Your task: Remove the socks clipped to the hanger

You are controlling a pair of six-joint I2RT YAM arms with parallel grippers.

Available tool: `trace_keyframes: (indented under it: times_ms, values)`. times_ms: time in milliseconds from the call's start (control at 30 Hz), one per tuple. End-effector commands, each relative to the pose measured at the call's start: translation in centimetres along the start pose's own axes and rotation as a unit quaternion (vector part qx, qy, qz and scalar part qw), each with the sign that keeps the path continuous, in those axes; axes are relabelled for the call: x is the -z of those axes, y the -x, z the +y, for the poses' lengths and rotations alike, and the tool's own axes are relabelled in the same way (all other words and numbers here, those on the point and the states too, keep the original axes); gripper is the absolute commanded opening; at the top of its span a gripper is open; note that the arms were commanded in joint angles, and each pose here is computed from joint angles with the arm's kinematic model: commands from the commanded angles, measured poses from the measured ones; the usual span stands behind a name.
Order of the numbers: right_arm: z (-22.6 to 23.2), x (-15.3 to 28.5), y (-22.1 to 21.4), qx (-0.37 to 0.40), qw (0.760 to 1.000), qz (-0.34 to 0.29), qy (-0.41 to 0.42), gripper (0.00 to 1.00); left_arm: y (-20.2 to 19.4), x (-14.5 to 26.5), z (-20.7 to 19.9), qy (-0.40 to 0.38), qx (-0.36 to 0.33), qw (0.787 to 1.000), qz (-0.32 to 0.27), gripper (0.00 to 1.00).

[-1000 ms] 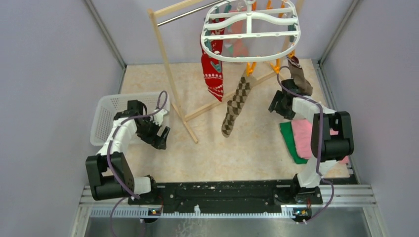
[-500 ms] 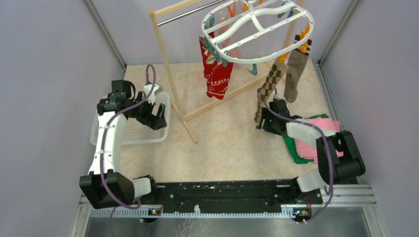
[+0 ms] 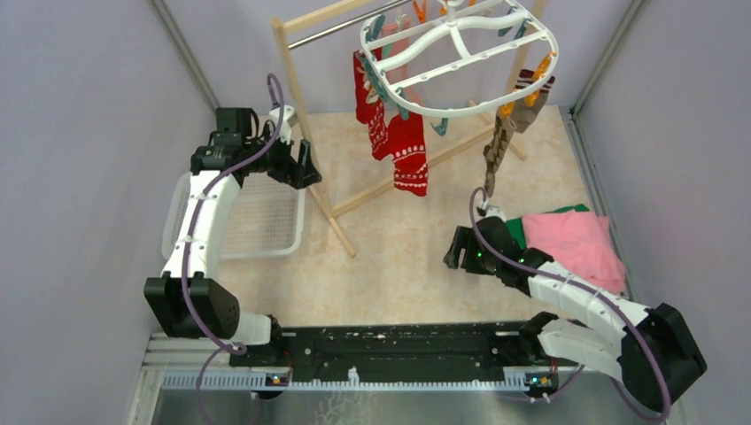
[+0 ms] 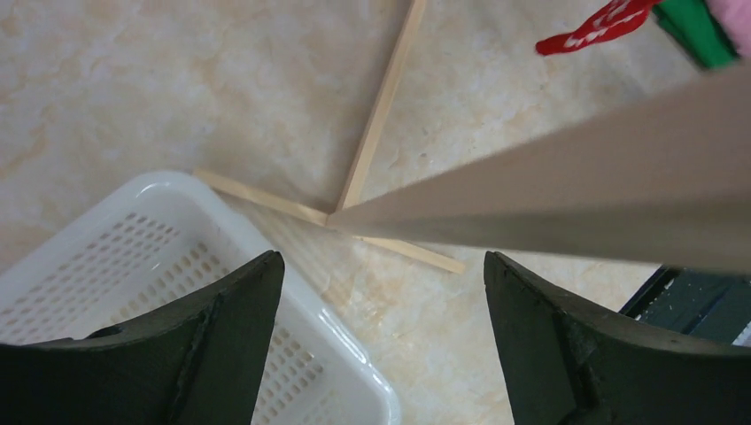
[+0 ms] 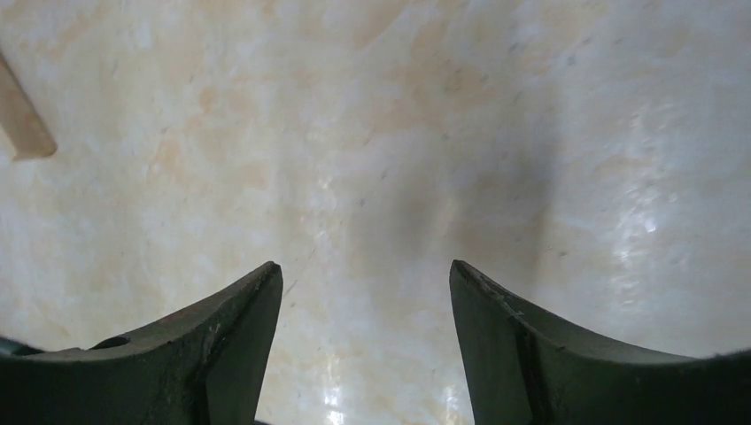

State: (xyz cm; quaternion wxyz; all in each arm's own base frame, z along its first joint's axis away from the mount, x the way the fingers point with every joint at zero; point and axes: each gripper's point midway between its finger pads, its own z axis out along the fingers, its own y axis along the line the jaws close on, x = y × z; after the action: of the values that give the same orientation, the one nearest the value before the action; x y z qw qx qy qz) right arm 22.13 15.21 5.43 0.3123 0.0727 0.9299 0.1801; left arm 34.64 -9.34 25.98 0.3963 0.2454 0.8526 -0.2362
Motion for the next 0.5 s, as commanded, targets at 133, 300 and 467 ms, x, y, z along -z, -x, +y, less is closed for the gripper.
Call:
trace_keyframes:
  times_ms: [133,300,467]
  values:
    - [3.1,2.2,-3.9,0.029,0.999,0.006,0.020,0.67,4.8,-0.8,-0.9,0.021,-0.021,0.998,-0.064,0.75]
    - [3.5,2.3,-5.8,0.048,0.999,0.020,0.012,0.67,4.8,-1.0,-0.3,0.038,0.004,0.997,-0.071,0.71]
    - [3.6,2.2,-5.8,0.051,0.998,0.019,0.009,0.68,2.7,0.1,-2.0,0.034,0.003,0.995,-0.095,0.88]
